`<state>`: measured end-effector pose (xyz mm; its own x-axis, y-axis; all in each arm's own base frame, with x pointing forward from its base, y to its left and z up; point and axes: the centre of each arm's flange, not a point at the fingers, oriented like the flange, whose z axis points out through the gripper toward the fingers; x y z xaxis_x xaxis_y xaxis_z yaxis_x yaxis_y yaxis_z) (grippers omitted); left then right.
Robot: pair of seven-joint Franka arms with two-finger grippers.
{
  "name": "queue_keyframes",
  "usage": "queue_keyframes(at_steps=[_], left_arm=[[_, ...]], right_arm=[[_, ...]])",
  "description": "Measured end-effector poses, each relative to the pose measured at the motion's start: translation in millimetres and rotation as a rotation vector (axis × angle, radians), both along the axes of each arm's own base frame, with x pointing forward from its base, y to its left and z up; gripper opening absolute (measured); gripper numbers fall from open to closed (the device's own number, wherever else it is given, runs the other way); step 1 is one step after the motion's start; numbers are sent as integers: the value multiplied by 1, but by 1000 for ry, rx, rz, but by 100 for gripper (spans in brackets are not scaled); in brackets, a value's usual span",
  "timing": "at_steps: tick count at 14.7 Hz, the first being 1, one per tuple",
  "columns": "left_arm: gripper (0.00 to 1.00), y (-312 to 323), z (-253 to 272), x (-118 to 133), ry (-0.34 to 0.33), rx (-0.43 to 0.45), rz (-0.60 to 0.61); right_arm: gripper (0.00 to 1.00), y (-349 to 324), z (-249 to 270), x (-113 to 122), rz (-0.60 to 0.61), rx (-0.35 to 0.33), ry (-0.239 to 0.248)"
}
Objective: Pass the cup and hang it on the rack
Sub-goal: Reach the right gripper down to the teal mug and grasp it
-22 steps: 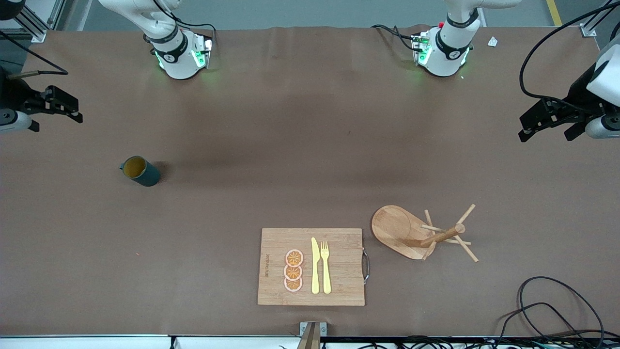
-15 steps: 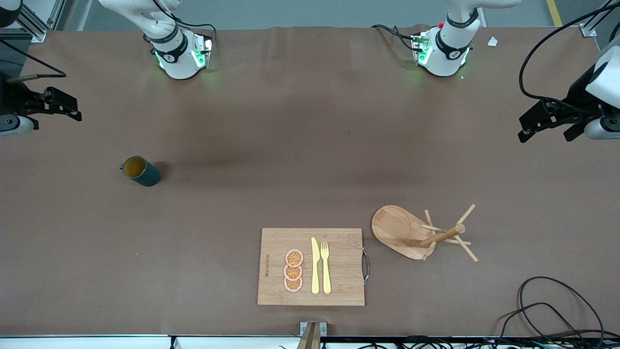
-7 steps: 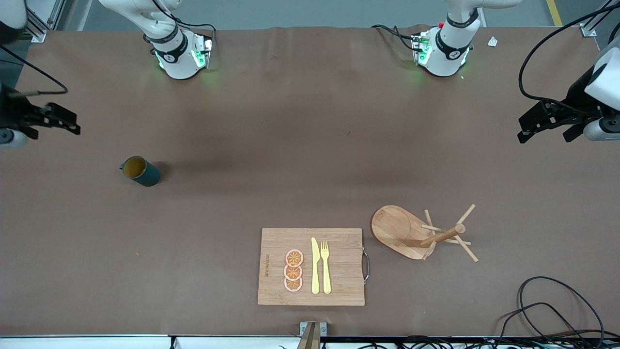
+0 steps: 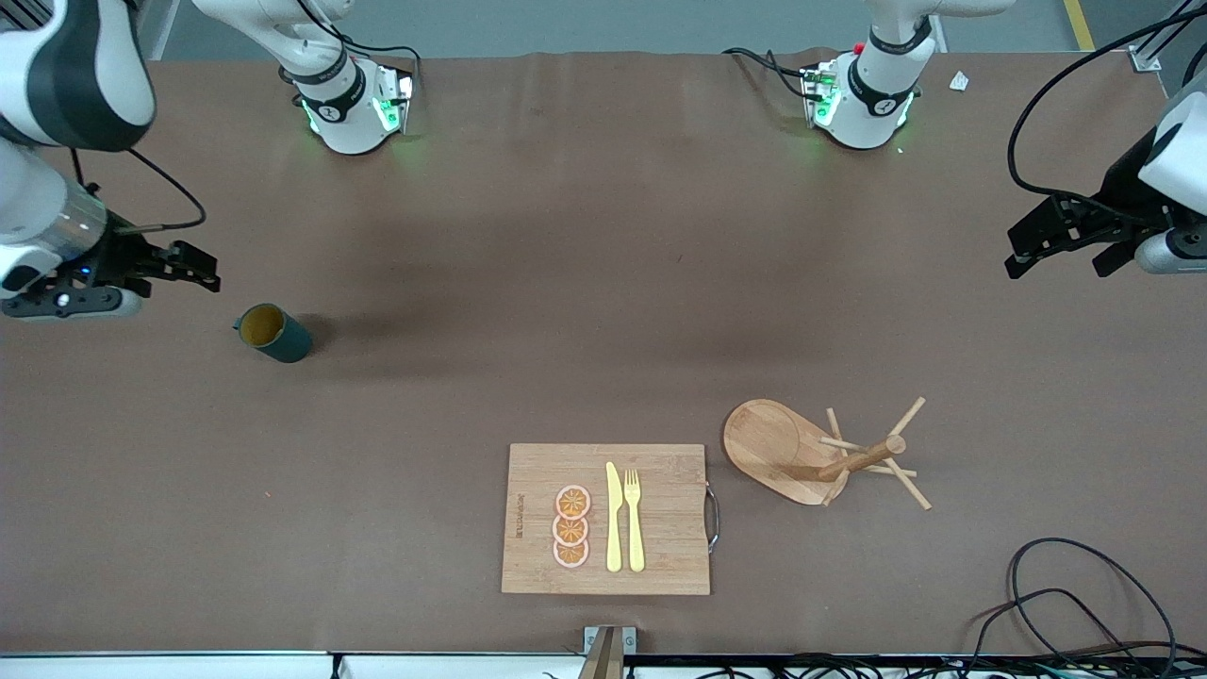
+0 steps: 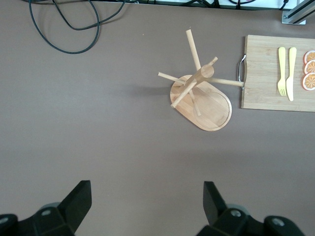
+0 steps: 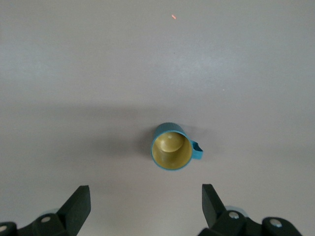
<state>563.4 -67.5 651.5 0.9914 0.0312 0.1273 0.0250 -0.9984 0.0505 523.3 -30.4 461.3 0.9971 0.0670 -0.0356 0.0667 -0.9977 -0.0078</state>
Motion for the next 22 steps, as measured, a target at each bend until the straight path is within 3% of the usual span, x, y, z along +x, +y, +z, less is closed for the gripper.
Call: queue_keyframes(at_steps=[7,16,22], left_arm=[[100,0,0,0,0,-2,1],[100,1,1,1,-11,-13,4],[100,0,2,2,-19,-23,4]], right_arm=[[100,3,-83,-24,-58,-4,-72],[100,2,-172,-9,-139,10,-65],[98,1,-194,-20,-147,9,-55]])
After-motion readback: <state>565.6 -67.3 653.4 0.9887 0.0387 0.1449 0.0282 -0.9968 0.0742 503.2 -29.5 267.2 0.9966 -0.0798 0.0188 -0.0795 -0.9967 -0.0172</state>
